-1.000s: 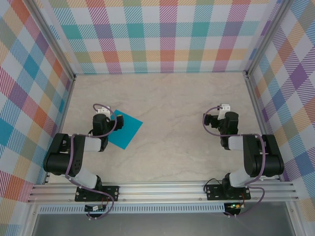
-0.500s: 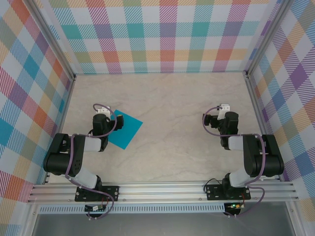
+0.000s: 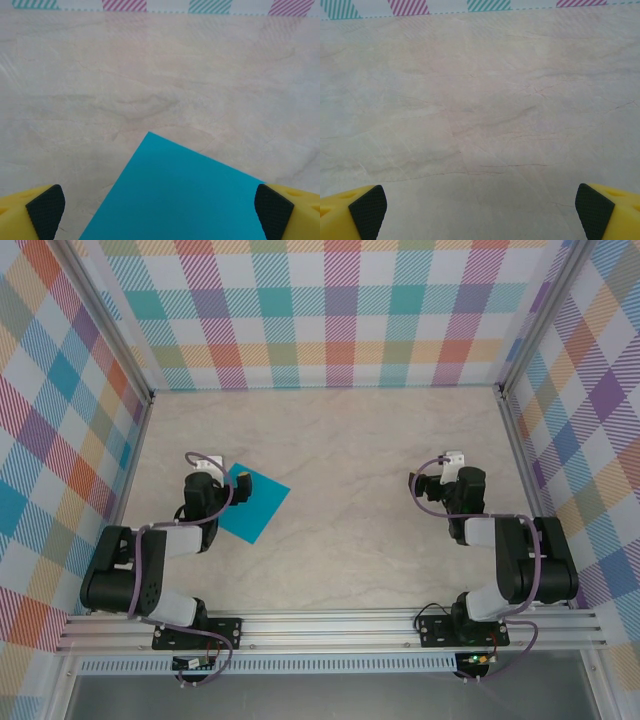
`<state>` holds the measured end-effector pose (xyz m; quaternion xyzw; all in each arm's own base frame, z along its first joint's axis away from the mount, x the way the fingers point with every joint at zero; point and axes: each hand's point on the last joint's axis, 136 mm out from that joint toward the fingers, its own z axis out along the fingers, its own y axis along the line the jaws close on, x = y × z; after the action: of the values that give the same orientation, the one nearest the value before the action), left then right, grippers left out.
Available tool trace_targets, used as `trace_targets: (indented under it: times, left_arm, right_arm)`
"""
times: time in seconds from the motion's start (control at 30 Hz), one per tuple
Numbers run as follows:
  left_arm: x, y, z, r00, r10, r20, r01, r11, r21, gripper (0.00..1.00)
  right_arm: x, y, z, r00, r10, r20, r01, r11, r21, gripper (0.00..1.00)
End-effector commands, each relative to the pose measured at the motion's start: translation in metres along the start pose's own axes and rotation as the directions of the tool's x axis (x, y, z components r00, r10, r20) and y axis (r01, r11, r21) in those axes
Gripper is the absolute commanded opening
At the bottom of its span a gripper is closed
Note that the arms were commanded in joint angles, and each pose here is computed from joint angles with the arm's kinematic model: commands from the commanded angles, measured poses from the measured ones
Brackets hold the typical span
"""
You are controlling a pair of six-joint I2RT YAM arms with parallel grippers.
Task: Fold a paper plane with a square sheet of paper (pick it up from the middle)
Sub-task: Move the square sheet of paper to the center of the table.
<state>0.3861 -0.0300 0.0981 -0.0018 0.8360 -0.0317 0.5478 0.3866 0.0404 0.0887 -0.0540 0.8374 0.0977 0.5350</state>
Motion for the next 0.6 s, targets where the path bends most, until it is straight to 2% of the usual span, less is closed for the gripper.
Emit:
trace_targets:
  times: [0.0,0.2,0.27,0.37,0.43,0.47,0.5,0.57]
  left_arm:
    - [-0.022,0.005,-0.012,1.0,-0.015,0.025,0.015,1.0,-0.004,1.0]
    - [-0.058,-0.004,-0.036,0.997,-0.072,0.0,0.072,0.997,0.03,1.0]
    - [-0.073,-0.004,-0.046,0.99,-0.137,0.018,0.137,0.99,0.031,1.0]
    - [-0.085,0.019,-0.06,0.937,-0.346,0.044,0.349,0.932,-0.101,1.0]
    - [-0.072,0.042,-0.074,0.859,-0.51,0.044,0.503,0.824,-0.259,1.0]
    - [-0.071,0.041,-0.076,0.852,-0.522,0.029,0.511,0.819,-0.259,1.0]
    - [-0.07,0.031,-0.075,0.865,-0.501,-0.021,0.485,0.847,-0.218,1.0]
    - [-0.057,0.019,-0.072,0.853,-0.509,-0.115,0.483,0.854,-0.195,1.0]
  right_arm:
    - [-0.018,0.009,-0.006,1.0,-0.009,-0.013,0.008,0.999,-0.05,1.0]
    - [-0.038,0.028,-0.041,0.993,0.096,-0.072,-0.104,0.988,-0.112,1.0]
    - [-0.043,0.033,-0.056,0.982,0.153,-0.112,-0.165,0.98,-0.109,1.0]
    - [-0.048,0.036,-0.074,0.946,0.278,-0.166,-0.294,0.953,-0.077,1.0]
    - [-0.05,0.039,-0.082,0.913,0.362,-0.19,-0.378,0.924,-0.059,1.0]
    - [-0.047,0.044,-0.085,0.892,0.395,-0.219,-0.418,0.906,-0.067,1.0]
    - [-0.048,0.046,-0.087,0.861,0.45,-0.236,-0.475,0.878,-0.059,1.0]
    - [-0.044,0.052,-0.088,0.818,0.507,-0.272,-0.541,0.839,-0.063,1.0]
